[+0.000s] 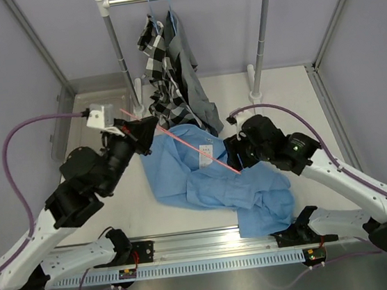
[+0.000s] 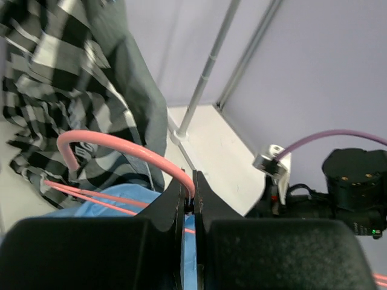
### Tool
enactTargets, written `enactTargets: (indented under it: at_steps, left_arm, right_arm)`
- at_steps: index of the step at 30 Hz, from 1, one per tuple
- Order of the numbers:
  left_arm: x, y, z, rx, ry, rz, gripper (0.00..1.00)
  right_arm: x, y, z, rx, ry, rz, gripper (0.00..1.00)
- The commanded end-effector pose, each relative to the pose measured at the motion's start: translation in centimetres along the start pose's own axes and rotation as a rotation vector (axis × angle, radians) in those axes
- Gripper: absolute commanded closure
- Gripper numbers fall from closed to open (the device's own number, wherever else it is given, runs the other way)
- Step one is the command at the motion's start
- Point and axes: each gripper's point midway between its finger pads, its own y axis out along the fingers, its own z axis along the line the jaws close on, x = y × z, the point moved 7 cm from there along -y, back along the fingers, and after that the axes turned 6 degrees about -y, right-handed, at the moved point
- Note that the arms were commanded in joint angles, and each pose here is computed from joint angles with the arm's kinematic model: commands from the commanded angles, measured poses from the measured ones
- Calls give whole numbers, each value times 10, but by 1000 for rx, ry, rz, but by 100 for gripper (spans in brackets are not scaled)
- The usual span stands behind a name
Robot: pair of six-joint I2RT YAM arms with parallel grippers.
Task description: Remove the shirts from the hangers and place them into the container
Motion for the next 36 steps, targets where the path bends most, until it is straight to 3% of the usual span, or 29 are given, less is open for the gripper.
enactTargets:
  at_steps: [1,7,12,27,36]
  left_arm:
    - [24,-15,12,69,38,-110,100]
    - [0,2,28,211,205,18,100]
    - [-27,26,33,296,285,123,100]
    - [-39,58,22,309,307,179,100]
    - [-43,61,21,305,306,192,100]
  right_arm:
    - [19,-45,-3,-14,-26,-95,32]
    - [46,-132,-4,28,-58,-311,25]
    - [54,-163,0,95,-132,-405,23]
    - [69,-79,43,301,-305,-238,21]
    - [70,-43,59,331,-336,-153,38]
